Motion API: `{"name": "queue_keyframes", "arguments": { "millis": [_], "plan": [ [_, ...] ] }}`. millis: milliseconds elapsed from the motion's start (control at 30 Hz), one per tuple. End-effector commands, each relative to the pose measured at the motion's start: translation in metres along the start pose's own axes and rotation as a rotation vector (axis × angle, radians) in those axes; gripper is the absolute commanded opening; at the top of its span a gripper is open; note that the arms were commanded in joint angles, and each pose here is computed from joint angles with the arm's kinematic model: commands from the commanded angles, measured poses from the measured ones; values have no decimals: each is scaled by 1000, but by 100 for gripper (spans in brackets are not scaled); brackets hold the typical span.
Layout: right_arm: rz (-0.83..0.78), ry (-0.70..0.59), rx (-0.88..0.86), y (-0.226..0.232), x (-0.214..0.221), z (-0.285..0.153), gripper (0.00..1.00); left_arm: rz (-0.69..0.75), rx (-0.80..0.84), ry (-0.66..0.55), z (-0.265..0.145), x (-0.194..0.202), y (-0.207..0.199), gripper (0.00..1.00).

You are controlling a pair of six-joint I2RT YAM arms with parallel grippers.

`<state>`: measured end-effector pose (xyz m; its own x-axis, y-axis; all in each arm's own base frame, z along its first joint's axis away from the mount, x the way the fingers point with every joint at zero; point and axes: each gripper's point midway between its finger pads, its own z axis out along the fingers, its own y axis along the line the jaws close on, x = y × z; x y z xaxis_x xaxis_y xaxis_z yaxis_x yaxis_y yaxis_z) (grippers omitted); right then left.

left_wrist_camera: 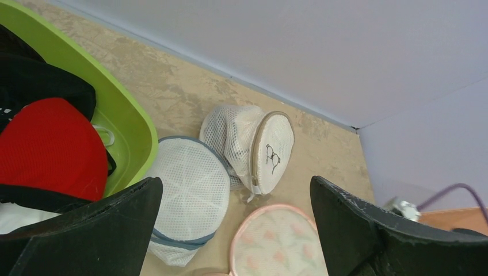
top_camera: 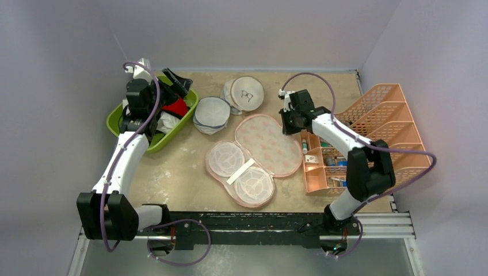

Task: Unzip the laundry bag and remove the bra

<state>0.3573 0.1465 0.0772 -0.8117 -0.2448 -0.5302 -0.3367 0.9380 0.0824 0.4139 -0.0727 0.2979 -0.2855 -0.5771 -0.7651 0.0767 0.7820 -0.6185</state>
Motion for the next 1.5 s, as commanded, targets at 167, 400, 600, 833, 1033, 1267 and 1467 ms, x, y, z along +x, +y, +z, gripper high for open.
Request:
{"name": "queue_keyframes", "arguments": {
  "millis": [167,400,600,833,1033,1267,1467],
  "plan": [
    [-62,-235,14,3,-42,-65,7,65,-18,-49,3,-15,-5,100],
    [-165,-304,57,31,-49,-88,7,81,-60,-41,7,-12,5,100],
    [-254,-268,13,93,-32,-76,7,93,-84,-29,10,-8,12,99],
    [-372,-169,26,146,0,-50,8,103,-103,-20,12,-5,16,100],
    [-441,-122,-49,198,23,-35,8,104,-107,-16,13,-4,17,100],
    [-431,-96,-255,243,46,-26,9,106,-111,-12,13,-3,18,100],
    [-428,-87,-289,246,56,-26,9,110,-115,-11,14,-3,19,100]
  ]
}}
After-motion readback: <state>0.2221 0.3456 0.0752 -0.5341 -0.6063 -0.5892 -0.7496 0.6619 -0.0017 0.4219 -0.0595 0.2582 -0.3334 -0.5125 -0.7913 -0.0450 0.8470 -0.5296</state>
